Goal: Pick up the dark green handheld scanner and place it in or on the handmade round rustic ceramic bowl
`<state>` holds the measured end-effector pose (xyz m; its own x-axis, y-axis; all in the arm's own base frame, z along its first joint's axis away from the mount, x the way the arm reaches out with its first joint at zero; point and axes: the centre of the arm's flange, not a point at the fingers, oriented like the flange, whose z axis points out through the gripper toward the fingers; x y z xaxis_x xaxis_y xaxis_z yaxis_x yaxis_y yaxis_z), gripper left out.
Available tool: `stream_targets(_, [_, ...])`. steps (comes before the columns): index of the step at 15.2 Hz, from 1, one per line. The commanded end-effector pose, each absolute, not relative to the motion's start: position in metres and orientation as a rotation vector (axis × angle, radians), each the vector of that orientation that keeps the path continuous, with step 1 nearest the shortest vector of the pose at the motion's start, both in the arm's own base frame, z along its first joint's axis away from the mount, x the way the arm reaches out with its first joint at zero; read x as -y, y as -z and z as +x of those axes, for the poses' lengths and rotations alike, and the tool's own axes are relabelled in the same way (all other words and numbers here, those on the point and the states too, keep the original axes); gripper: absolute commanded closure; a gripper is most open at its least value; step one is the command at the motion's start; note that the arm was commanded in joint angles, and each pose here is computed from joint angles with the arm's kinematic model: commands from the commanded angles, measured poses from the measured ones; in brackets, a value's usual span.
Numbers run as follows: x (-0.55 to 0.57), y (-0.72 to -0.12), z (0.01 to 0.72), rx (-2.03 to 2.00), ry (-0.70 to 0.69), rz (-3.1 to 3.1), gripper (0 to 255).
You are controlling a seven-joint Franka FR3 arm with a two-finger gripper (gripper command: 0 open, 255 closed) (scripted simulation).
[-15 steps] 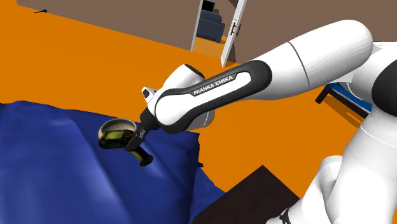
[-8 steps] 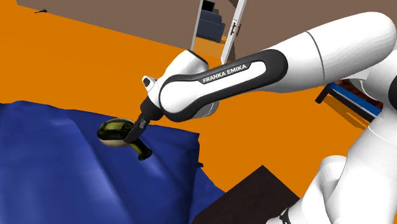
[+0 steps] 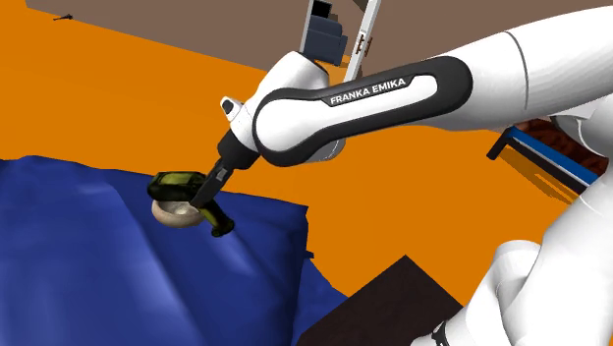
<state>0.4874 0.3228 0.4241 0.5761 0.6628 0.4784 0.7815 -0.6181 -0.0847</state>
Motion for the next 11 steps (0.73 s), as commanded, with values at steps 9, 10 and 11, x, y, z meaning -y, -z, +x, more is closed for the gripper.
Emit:
stream_targets(9, [-0.323,-0.474,0.488,1.188,0.591,-2.524,255])
stream_targets(10, [-0.320,-0.476,0.501,1.188,0.591,-2.524,255])
stream_targets(11, [-0.316,-0.479,0.513,1.188,0.591,-2.524,255])
